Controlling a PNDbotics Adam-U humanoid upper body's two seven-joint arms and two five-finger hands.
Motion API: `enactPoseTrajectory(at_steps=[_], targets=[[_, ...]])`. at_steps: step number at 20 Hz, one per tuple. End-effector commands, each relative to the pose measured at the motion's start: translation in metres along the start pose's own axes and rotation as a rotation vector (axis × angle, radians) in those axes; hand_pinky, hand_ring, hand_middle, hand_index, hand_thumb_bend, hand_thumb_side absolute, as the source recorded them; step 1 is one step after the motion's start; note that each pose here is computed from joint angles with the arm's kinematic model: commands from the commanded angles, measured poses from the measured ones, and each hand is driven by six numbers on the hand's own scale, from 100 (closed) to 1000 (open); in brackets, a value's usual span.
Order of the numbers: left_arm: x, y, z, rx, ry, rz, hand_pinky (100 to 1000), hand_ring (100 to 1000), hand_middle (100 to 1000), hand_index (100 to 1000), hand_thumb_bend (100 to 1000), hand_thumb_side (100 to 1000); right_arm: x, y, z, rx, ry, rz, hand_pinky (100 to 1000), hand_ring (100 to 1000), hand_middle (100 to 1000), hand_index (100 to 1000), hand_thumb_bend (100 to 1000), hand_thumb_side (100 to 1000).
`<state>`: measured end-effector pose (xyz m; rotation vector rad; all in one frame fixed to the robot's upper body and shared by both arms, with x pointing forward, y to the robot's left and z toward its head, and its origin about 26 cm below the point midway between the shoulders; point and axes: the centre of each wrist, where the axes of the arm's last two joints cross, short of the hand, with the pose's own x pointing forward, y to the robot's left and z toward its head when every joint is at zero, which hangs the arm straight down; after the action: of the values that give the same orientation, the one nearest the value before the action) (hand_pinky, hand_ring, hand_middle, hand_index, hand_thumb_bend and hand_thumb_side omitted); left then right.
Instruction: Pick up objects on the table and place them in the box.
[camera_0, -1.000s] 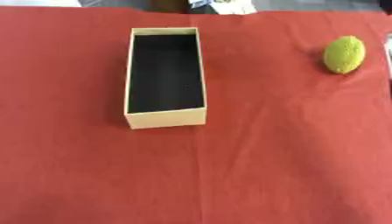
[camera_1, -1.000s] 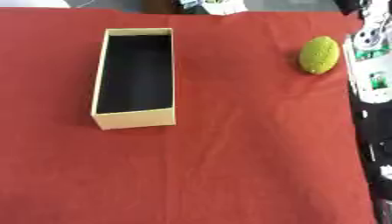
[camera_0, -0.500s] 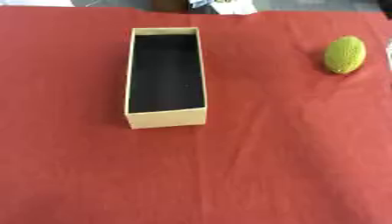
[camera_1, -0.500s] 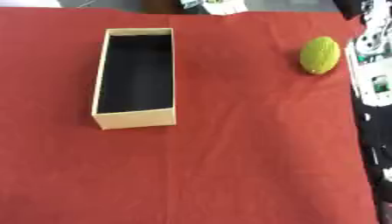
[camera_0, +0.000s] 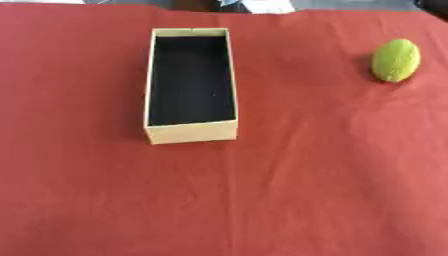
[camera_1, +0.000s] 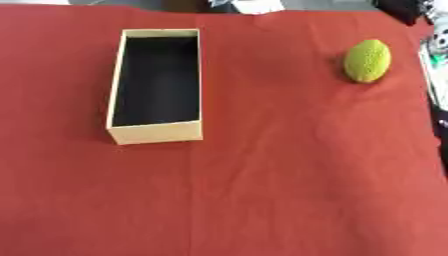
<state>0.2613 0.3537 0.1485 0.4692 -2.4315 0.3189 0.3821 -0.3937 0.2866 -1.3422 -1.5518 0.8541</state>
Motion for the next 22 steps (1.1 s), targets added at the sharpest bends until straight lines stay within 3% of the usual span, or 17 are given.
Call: enactPoseTrajectory(at_steps=[1,4,5,10,12,18,22], targets=[[0.006,0.004,-0.005,-0.013,-0.027,-0.022,588,806,842,693,192,715,-0.007,-0.028,-0.002,0.101,0.016,0.16,922,955,878,941,100,457],[0.006,0.005,-0.005,-0.013,-0.025,-0.027,588,806,842,692,192,716,-0.014,-0.033,0.002,0.187,0.029,0.21,932,963,889,942,100,328],[0.006,0.005,-0.005,-0.013,-0.025,-0.028,588,806,842,692,192,716,-0.017,-0.034,0.004,0.204,0.034,0.218,932,963,889,942,100,328],[0.006,0.006,-0.005,-0.012,-0.024,-0.032,588,806,842,692,191,716,-0.032,-0.034,0.014,0.26,0.057,0.228,943,971,892,938,100,100],[0.006,0.006,-0.005,-0.013,-0.024,-0.032,588,806,843,692,191,716,-0.036,-0.034,0.017,0.263,0.064,0.228,945,972,891,939,107,100],[0.006,0.006,-0.005,-0.013,-0.022,-0.032,589,807,843,692,192,718,-0.044,-0.031,0.022,0.3,0.08,0.236,955,975,909,967,293,100],[0.005,0.005,-0.005,-0.016,-0.019,-0.031,589,807,844,692,192,719,-0.045,-0.031,0.022,0.337,0.062,0.237,962,975,913,989,304,100]])
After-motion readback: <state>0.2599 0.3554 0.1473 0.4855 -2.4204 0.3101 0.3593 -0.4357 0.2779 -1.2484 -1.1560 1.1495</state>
